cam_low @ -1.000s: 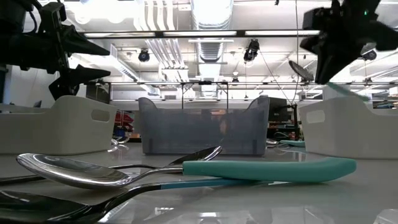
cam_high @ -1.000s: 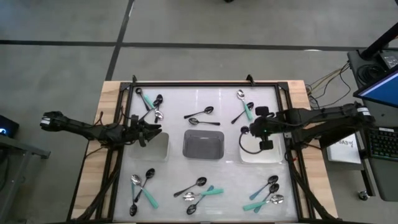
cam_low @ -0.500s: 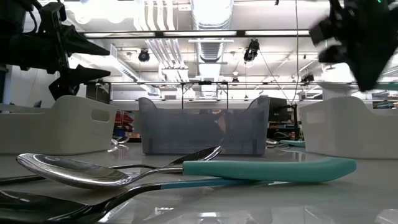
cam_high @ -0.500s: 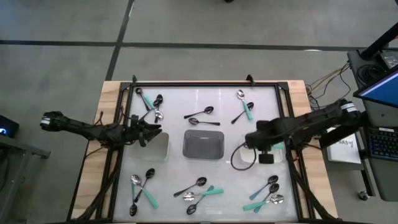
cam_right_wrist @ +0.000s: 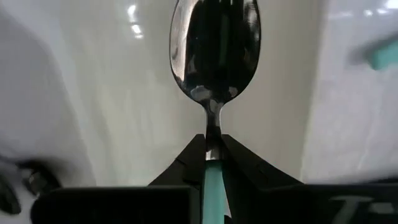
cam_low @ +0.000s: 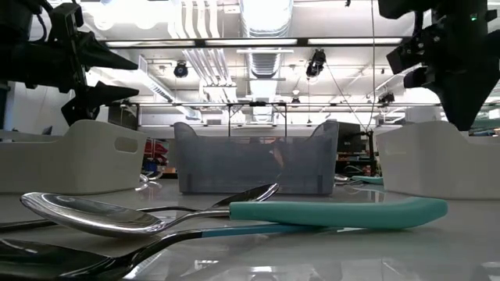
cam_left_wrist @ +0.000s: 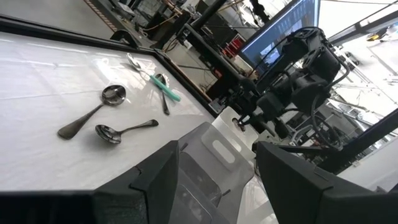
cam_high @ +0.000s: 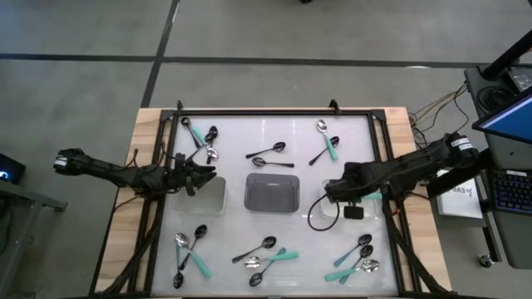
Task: Sort silverware by color (type)
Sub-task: Put the green spoon into the white bin
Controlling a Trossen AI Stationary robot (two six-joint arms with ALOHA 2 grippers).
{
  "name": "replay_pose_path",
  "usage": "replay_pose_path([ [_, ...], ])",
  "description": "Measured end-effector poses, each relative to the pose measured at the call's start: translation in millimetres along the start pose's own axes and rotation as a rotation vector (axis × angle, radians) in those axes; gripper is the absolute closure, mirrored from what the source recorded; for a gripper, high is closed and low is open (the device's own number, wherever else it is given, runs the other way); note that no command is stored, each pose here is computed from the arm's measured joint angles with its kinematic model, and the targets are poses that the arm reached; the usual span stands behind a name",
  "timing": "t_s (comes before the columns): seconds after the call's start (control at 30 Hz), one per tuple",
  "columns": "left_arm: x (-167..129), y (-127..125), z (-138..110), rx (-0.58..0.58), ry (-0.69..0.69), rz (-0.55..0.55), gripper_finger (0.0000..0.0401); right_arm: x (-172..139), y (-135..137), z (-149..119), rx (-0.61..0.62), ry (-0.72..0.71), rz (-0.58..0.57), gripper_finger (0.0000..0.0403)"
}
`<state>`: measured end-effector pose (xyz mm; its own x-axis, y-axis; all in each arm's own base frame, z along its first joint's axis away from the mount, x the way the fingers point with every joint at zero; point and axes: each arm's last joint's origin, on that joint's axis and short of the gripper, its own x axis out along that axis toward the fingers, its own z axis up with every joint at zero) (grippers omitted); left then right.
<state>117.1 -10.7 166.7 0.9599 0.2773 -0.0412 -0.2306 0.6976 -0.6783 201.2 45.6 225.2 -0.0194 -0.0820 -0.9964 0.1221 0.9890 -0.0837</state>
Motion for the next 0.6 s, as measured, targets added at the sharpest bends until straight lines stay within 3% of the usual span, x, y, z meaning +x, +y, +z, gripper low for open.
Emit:
replay_pose_path([
  [0.37, 0.1, 0.1, -0.2, 0.001, 0.001, 0.001, 0.0203, -4.7, -0.9, 2.5, 0.046, -0.025, -0.022, 0.0277],
  [0.6, 0.2, 0.1, -0.2, 0.001, 0.002, 0.001, 0.0203, -35.4, -24.3, 23.1, 0.162, -0.203, -0.189, 0.0267],
])
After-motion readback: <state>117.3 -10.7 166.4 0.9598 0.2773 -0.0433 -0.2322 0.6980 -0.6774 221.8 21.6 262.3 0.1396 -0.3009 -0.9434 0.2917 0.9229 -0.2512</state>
